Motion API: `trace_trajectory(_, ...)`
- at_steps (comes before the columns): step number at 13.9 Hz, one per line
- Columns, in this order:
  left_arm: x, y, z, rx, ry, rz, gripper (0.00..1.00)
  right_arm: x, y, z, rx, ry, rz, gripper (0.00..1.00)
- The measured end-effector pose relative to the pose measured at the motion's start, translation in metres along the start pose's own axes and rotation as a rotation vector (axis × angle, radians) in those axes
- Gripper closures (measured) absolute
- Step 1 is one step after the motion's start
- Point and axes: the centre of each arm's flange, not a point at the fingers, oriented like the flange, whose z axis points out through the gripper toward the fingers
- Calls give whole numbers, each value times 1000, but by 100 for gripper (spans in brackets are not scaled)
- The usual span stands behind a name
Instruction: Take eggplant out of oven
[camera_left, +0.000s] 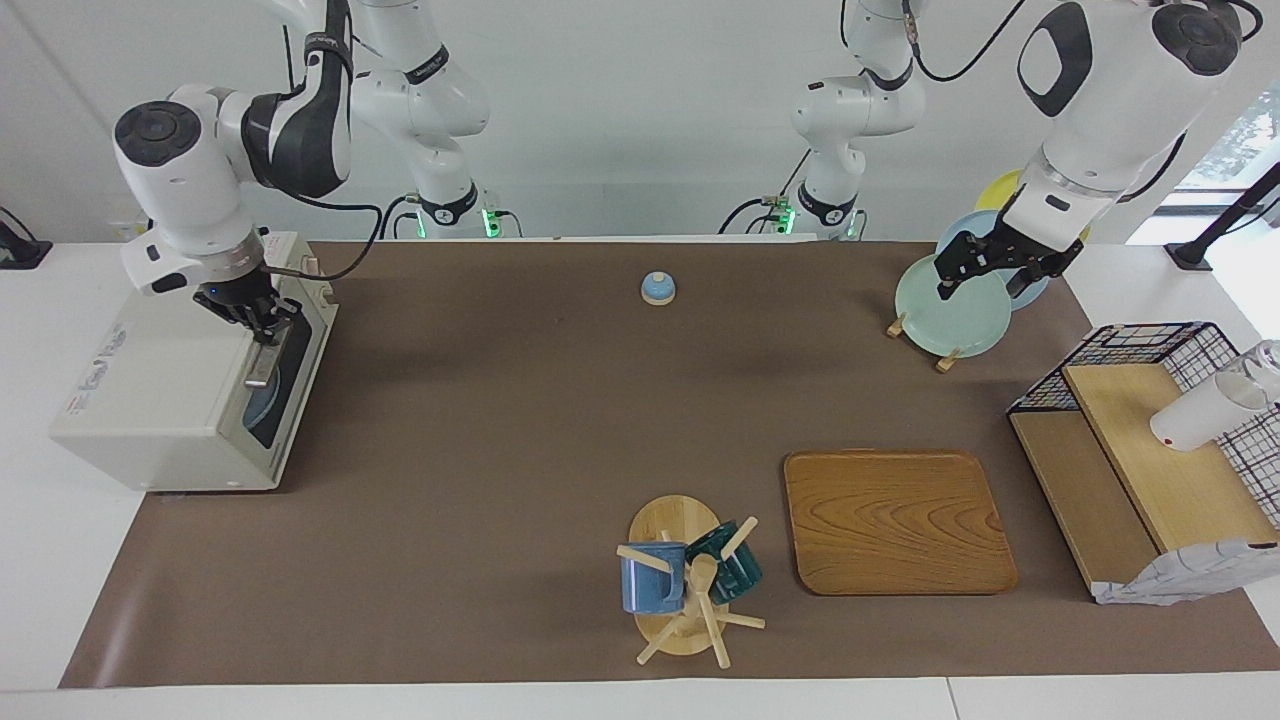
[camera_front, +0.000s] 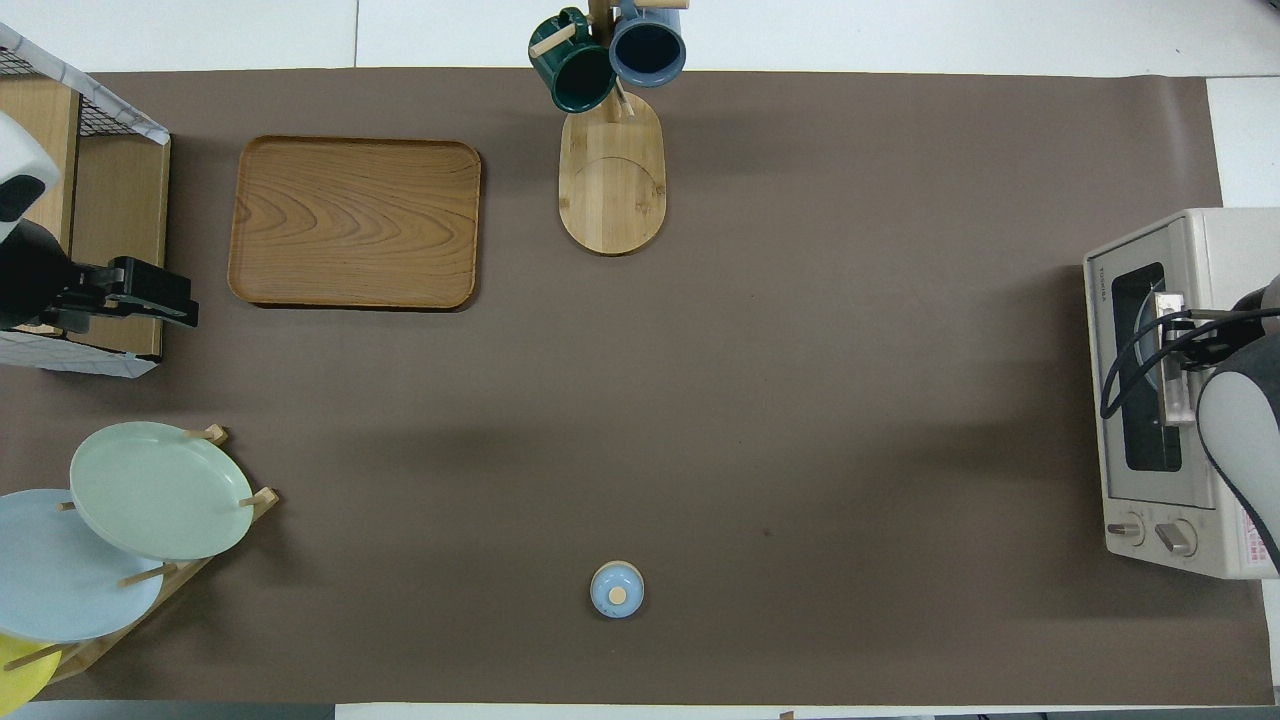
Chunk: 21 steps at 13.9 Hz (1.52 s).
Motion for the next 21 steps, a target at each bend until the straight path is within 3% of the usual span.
trace_trajectory(7, 0, 0, 0, 0, 0, 0, 0, -3, 0, 6, 2, 6, -1, 99)
trace_trajectory(11, 0, 0, 0, 0, 0, 0, 0, -9, -7, 7, 7, 42, -13, 99)
trace_trajectory(18, 0, 0, 0, 0, 0, 0, 0, -14, -59, 16, 46, 58, -86, 99)
trace_trajectory(21, 0, 0, 0, 0, 0, 0, 0, -11, -87, 37, 109, 70, -84, 99)
